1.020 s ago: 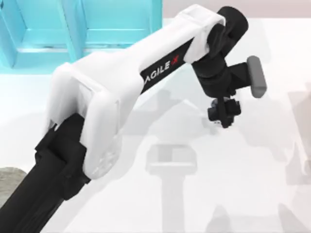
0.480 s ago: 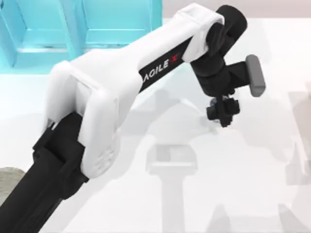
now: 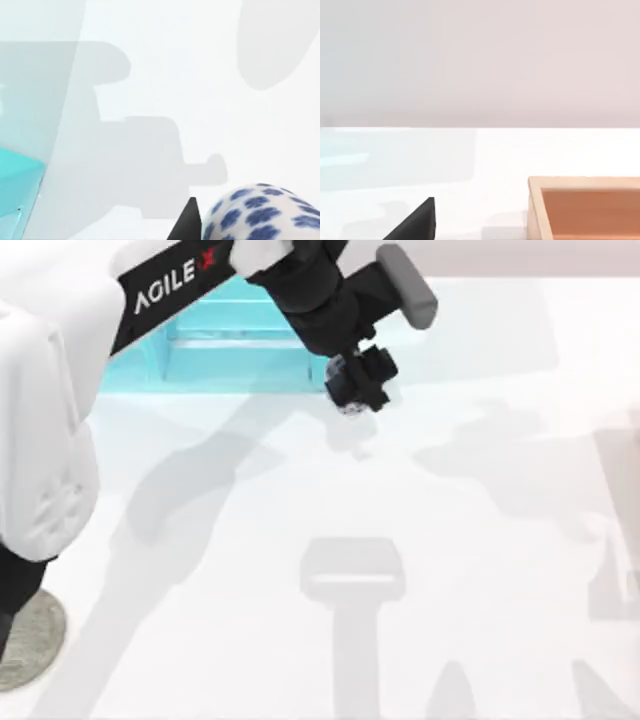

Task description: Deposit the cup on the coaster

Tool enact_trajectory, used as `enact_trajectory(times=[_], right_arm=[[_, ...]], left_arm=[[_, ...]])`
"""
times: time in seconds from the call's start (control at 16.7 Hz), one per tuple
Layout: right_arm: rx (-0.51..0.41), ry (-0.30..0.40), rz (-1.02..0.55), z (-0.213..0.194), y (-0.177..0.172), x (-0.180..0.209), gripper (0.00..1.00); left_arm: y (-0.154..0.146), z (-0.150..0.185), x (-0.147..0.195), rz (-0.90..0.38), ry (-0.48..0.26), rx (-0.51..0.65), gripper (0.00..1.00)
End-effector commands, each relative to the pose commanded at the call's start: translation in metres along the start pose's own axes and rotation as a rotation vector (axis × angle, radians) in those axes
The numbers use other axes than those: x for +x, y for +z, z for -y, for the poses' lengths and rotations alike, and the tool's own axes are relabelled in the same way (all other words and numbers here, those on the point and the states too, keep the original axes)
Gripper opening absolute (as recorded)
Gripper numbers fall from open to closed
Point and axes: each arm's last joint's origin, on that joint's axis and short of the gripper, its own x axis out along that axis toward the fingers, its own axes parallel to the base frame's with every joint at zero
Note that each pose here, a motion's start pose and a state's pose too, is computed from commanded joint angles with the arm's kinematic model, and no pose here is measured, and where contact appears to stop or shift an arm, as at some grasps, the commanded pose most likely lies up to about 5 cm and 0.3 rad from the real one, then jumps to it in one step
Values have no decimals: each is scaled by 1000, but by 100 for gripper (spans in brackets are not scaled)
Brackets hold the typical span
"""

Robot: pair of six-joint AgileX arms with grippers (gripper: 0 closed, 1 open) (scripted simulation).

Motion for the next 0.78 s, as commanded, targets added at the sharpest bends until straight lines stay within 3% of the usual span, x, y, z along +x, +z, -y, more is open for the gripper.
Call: enact_trajectory(times=[0.42,0.78], right_arm=[[0,0,0,0,0,0,100],[0,0,0,0,0,0,100]], left_arm=[[-98,-21,-86,-4,130,-412,0],[-166,6,-126,-21,222,-639,0]])
